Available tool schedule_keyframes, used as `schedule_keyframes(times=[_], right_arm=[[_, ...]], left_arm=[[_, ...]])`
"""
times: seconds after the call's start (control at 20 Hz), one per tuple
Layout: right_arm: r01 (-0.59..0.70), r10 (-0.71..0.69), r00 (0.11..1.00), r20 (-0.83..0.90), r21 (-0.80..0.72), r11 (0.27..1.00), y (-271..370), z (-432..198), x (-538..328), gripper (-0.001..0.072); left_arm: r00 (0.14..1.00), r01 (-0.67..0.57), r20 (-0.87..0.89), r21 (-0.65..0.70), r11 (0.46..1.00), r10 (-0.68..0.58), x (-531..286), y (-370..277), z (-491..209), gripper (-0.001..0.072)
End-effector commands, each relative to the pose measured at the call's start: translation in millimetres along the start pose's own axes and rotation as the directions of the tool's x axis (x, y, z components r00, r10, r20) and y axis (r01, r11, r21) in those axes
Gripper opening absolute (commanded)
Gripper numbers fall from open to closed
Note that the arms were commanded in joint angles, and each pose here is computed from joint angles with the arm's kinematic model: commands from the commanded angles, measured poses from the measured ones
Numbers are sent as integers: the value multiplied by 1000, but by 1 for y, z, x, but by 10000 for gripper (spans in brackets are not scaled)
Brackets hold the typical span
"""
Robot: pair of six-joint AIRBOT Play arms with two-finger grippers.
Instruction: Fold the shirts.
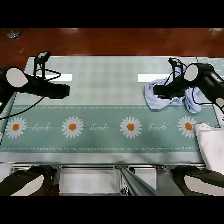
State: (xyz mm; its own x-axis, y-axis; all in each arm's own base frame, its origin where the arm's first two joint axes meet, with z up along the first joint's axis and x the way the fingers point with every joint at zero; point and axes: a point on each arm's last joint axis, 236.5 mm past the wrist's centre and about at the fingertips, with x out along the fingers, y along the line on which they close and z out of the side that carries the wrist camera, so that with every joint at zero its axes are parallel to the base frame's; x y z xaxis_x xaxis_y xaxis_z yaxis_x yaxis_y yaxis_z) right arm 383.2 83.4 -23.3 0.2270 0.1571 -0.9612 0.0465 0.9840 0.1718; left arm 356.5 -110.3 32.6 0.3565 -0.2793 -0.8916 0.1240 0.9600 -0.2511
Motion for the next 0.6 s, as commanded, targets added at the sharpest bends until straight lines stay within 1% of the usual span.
schedule_keyframes(times=[0.0,0.45,0.55], right_arm=[[0,0,1000,-2,0,1000,0,0,0,19],[-1,1,1000,4,0,1000,0,1,0,19],[-1,2,998,70,-6,1000,0,17,0,19]], left_arm=[[1000,0,-1,-1,1000,0,0,0,0,23],[1000,-1,-1,0,1000,1,0,0,0,23],[1000,-1,-1,0,1000,1,0,0,0,23]])
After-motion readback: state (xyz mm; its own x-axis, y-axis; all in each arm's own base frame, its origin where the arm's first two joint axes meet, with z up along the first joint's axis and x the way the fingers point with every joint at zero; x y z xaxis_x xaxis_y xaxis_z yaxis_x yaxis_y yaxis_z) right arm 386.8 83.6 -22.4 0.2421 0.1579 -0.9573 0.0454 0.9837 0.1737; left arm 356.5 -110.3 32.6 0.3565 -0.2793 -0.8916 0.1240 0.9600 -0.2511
